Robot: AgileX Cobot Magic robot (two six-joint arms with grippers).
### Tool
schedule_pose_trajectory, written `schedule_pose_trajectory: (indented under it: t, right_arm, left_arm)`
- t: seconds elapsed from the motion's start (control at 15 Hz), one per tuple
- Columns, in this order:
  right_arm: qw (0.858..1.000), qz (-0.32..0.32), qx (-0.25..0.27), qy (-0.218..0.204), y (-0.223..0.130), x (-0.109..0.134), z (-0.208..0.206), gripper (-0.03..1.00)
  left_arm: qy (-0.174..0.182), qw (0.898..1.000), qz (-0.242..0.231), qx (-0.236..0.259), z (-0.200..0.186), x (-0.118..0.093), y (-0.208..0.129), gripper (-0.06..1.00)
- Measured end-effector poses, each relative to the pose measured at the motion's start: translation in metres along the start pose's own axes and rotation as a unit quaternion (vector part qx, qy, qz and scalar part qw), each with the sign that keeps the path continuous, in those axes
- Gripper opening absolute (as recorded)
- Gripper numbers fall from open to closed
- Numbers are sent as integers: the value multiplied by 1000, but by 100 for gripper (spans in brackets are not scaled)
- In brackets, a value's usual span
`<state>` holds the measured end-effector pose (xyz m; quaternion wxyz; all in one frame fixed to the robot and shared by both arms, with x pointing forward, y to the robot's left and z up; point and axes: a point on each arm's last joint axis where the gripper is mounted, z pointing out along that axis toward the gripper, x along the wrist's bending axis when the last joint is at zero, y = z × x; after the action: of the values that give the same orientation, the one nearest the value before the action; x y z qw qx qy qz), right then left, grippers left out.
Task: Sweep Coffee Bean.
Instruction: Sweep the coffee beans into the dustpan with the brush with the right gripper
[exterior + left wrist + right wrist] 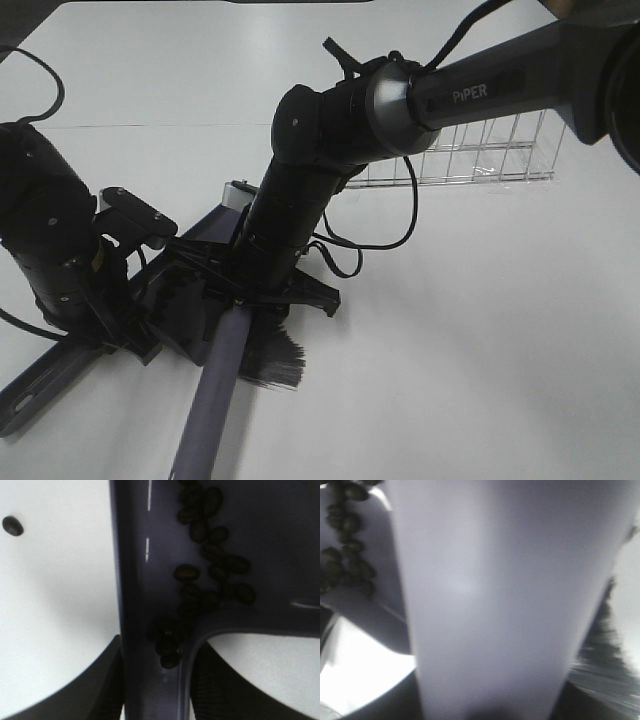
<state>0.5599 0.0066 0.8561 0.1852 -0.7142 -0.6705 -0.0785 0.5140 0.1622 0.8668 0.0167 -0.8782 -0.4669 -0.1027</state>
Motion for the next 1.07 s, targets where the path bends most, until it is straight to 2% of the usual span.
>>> schedule_pose_trajectory:
  t: [0.13, 0.27, 0.33, 0.47, 0.53, 0.87, 1.07]
  right_arm:
    - [1000, -14, -4, 20, 3, 10, -4, 33]
    - [999, -36, -4, 21, 6, 16, -10, 33]
    - [997, -70, -8, 11, 12, 21, -17, 33]
    - [995, -73, -52, 48, 22, 39, -32, 33]
    - [994, -80, -54, 50, 23, 43, -37, 33]
    - [993, -97, -54, 34, 26, 43, -47, 33]
    - [991, -96, -82, 35, 37, 36, -77, 33]
  left_arm:
    - [0, 1000, -3, 0, 0, 0, 0, 32]
    - [0, 1000, -6, 0, 0, 1, 0, 32]
    - [0, 1000, -13, 1, 1, 3, 0, 32]
    - [5, 1000, 11, -2, 0, 2, 0, 32]
    - [4, 1000, 7, -3, 0, 2, 0, 32]
    - [4, 1000, 10, -3, 0, 2, 1, 32]
    - [4, 1000, 21, -5, 0, 0, 1, 32]
